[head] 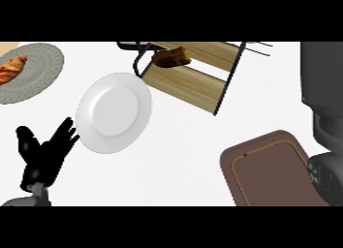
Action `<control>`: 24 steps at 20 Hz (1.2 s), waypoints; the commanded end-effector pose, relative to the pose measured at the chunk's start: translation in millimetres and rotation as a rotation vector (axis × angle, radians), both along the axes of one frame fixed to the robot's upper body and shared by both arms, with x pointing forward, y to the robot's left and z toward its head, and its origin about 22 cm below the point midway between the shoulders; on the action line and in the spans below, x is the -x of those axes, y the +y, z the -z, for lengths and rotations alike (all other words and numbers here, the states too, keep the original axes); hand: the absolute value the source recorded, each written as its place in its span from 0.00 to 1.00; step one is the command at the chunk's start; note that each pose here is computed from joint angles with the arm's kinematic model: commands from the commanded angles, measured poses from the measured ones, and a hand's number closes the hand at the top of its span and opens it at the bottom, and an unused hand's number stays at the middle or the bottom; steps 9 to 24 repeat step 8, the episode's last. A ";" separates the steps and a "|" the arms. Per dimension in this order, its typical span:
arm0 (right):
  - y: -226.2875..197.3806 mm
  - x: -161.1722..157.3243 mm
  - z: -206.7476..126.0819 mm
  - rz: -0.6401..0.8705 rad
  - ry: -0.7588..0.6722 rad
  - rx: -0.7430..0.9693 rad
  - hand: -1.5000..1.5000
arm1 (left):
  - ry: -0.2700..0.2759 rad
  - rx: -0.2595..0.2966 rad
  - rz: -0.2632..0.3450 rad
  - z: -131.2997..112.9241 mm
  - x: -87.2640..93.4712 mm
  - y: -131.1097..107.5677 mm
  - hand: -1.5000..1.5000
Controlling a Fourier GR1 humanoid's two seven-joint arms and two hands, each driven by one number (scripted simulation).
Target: Pick the sweet potato from the tray and place it in the tiered shelf
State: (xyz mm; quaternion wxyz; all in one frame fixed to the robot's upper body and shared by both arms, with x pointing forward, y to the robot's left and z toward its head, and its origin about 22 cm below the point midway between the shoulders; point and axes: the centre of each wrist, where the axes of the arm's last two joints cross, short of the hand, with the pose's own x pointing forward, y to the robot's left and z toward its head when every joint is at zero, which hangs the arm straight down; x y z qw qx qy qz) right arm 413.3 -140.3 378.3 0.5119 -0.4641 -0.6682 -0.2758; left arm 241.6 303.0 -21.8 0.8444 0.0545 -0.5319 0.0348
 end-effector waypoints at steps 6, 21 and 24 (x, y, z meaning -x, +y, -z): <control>-57.6 74.4 0.2 -0.001 -0.040 -0.129 0.00 | 0.028 0.001 -0.028 10.1 8.7 1.4 0.50; -61.3 90.7 4.5 -0.008 -0.038 -0.118 0.00 | 0.033 0.015 -0.005 11.1 8.3 3.6 0.50; -61.3 90.7 4.5 -0.008 -0.038 -0.118 0.00 | 0.033 0.015 -0.005 11.1 8.3 3.6 0.50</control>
